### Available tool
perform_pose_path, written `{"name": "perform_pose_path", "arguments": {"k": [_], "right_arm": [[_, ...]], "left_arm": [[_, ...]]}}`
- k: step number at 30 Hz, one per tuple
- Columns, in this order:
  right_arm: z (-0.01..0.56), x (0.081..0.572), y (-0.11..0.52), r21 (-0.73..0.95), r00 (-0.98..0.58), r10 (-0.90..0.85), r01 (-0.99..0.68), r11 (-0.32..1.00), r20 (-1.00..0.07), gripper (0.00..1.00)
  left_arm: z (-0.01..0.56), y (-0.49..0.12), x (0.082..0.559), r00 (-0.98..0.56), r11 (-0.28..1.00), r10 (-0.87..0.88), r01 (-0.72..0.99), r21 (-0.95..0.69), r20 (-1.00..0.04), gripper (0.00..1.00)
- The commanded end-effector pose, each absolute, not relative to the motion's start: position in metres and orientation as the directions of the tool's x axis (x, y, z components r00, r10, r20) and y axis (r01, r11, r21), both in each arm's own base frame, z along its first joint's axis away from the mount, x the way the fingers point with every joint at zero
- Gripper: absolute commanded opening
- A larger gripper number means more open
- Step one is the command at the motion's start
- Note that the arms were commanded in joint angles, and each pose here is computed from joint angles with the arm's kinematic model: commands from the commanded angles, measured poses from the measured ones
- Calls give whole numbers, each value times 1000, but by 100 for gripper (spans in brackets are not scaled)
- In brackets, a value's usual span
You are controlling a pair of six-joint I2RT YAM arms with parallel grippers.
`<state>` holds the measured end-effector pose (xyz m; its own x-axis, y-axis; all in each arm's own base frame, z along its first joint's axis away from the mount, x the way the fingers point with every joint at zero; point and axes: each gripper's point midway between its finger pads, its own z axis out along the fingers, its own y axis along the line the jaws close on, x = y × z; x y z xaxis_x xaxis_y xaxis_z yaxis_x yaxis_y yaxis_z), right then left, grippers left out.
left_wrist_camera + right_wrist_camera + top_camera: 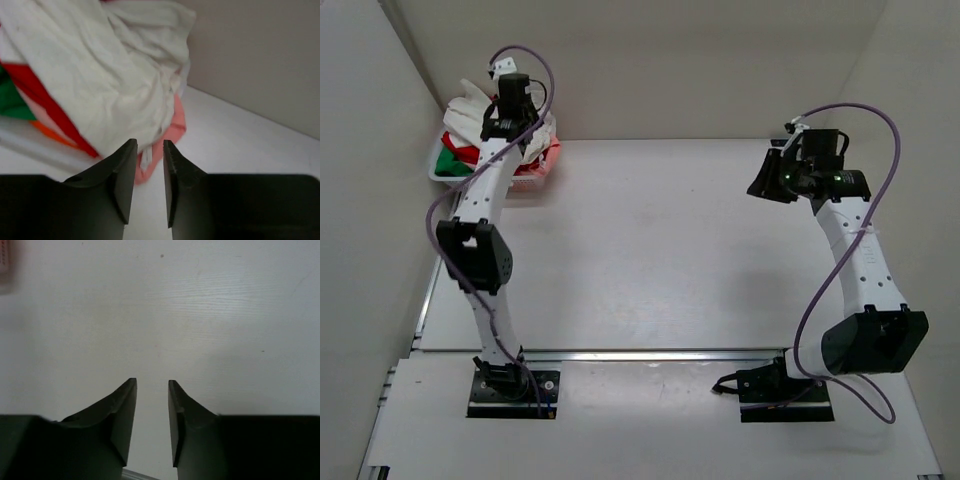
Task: Fold and stack the t-shirts
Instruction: Grab crumpled tshirt from bin with the left arm
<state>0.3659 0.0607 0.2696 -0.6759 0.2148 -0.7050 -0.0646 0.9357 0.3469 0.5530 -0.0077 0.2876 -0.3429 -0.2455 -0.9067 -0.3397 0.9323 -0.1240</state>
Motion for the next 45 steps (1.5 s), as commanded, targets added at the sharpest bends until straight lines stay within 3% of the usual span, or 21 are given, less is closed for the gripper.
{"name": "perform_pose_path", "arguments": {"k": [1, 3, 4, 8, 11, 16, 25, 33, 35, 39, 44, 45], "right_arm": [[264, 365, 74, 345, -705, 198, -71, 936, -681, 24], [263, 367, 79, 370, -713, 212, -72, 926, -669, 32], [265, 369, 81, 384, -709, 214, -86, 919, -672, 38], [254, 369, 84, 402, -729, 221, -81, 912, -648, 43], [245, 368, 84, 416, -745, 229, -71, 907, -627, 43], [232, 366, 86, 440, -768, 243, -57, 896, -593, 43], [230, 366, 89, 451, -776, 245, -57, 891, -581, 44], [228, 367, 83, 457, -777, 260, -40, 888, -573, 45], [229, 368, 81, 458, -774, 265, -36, 888, -575, 44], [227, 366, 83, 469, -780, 269, -36, 883, -565, 44], [225, 362, 81, 478, -783, 276, -31, 878, -558, 45], [226, 364, 80, 476, -778, 279, -29, 879, -563, 44]], "left_arm": [[290, 21, 585, -337, 890, -300, -436, -135, -892, 37], [301, 24, 602, -305, 868, -388, -438, -234, -870, 41], [279, 30, 605, -347, 860, -423, -443, -251, -837, 50], [235, 67, 605, -313, 774, -570, -516, -369, -760, 70], [203, 74, 601, -333, 751, -600, -547, -370, -728, 70], [203, 42, 618, -419, 830, -514, -462, -312, -748, 77], [238, 34, 620, -298, 785, -594, -421, -455, -747, 83], [190, 11, 615, -462, 829, -544, -425, -364, -700, 95], [182, 5, 615, -475, 830, -543, -429, -356, -693, 94], [175, -9, 617, -497, 855, -502, -410, -319, -708, 76], [166, -15, 615, -537, 884, -441, -398, -244, -720, 78], [163, -20, 615, -547, 891, -429, -389, -236, -718, 72]]}}
